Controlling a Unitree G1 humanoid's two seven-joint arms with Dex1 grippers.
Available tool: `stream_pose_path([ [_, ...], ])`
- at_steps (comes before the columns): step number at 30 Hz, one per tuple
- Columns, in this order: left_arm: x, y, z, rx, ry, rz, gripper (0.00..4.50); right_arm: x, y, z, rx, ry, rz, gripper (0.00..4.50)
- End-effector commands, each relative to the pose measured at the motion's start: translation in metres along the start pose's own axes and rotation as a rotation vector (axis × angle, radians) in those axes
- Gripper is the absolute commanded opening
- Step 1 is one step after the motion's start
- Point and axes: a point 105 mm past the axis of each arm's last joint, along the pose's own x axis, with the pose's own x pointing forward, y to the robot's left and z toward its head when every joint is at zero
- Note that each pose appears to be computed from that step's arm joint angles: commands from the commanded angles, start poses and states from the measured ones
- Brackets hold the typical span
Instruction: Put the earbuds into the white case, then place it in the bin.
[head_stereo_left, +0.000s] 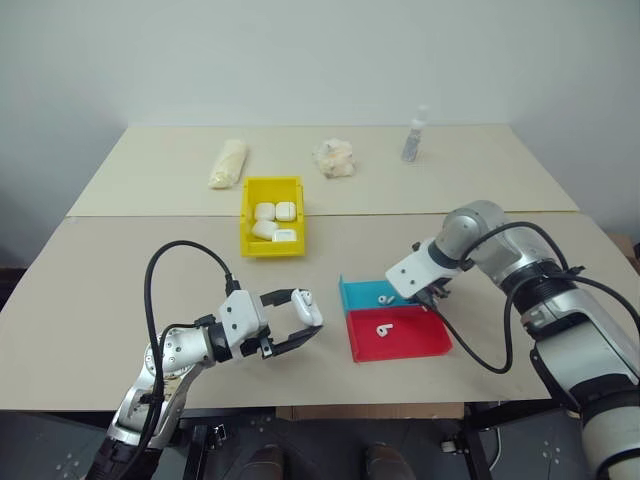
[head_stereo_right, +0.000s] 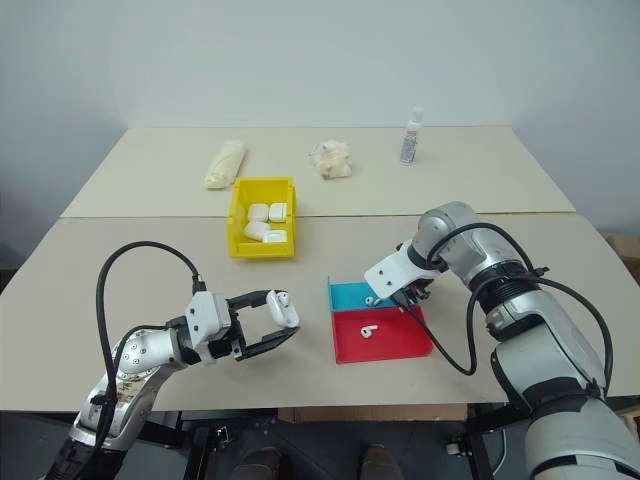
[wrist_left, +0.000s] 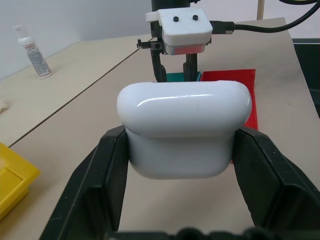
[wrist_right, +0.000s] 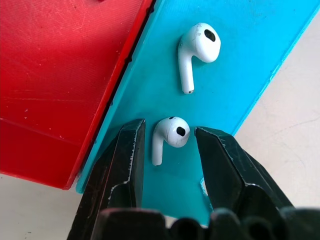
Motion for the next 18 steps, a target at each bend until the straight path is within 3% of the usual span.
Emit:
stream_pose_path([
  [1, 0.0016, 0.003, 0.0109, 0.059, -0.032, -0.004, 2.78, -0.0021, 0.0004, -0.0022, -0.011, 0.016, -0.011, 2.04],
  [4, 0.0017, 0.0033, 0.0105, 0.061, -0.032, -0.003, 2.78, -0.0019, 0.0008, -0.0013, -0.013, 0.009, -0.009, 2.04],
  [7, 0.0016, 0.0032, 0.0105, 0.063, -0.033, -0.004, 2.78, -0.0015, 0.0011, -0.0011, -0.017, 0.011, -0.008, 1.51],
  [18, 0.0023, 0.0034, 0.0102, 0.069, -0.033, -0.009, 2.78, 0.0013, 0.0029, -0.0024, -0.014, 0.021, -0.01, 1.51],
])
